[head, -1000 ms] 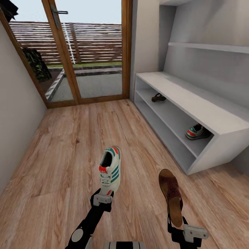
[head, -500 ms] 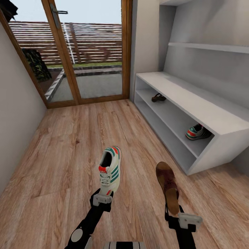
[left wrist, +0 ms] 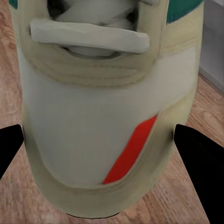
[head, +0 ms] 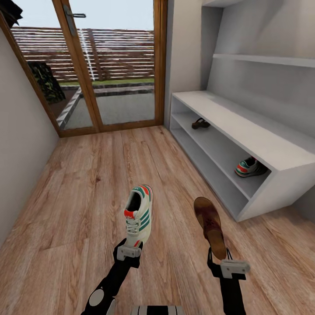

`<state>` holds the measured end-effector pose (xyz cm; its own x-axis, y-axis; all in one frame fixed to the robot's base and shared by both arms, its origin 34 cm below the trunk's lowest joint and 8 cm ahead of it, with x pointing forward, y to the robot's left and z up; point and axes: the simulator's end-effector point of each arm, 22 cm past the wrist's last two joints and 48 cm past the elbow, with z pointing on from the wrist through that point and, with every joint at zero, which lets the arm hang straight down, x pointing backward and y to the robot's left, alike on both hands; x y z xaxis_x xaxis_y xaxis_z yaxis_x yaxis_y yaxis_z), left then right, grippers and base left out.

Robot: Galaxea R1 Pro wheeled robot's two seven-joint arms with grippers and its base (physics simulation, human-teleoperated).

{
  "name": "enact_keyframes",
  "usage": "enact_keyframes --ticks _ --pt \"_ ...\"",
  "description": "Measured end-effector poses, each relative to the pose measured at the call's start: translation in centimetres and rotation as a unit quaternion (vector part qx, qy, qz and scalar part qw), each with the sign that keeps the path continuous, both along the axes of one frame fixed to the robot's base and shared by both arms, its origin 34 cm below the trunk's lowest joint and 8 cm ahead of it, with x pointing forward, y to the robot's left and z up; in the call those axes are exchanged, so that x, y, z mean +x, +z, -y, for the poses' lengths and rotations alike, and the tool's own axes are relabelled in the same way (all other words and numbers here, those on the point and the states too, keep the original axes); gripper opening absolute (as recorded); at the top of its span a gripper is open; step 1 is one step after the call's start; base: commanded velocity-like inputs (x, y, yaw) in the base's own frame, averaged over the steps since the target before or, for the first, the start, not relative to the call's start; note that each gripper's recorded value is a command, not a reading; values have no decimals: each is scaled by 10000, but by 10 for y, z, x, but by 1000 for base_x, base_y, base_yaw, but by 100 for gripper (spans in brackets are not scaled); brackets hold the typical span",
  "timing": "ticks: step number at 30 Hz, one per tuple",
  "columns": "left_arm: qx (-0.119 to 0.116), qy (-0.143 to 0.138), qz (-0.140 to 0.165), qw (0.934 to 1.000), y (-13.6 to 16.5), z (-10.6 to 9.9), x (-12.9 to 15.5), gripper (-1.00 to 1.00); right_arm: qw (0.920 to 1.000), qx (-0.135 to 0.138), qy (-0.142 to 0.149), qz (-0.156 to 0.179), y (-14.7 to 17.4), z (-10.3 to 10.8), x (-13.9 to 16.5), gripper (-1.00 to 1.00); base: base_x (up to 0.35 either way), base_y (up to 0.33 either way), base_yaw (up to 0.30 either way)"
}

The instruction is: Pick up the two gym shoes and the two sandals from the corridor floor and place them onto the hallstand (shoe rack) in the corridor, making sure they are on the rack and not on the floor. Arrange them so the two gym shoes are next to each other and the two sandals are next to each other.

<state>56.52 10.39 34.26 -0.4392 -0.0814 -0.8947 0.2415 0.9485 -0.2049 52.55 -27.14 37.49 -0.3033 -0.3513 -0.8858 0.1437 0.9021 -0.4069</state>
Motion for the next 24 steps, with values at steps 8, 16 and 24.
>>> enact_keyframes --ticks 8,16,24 --pt "0 1 -1 10000 0 0 0 -100 9998 70 -23 -195 -16 -9 -9 -100 0 0 0" --pt "4 -2 1 10000 0 0 0 -100 9996 91 -21 -263 -22 -12 -13 -100 0 0 0" --pt "3 -1 1 10000 0 0 0 -100 9996 101 -14 -278 -23 -13 -14 -100 0 0 0"
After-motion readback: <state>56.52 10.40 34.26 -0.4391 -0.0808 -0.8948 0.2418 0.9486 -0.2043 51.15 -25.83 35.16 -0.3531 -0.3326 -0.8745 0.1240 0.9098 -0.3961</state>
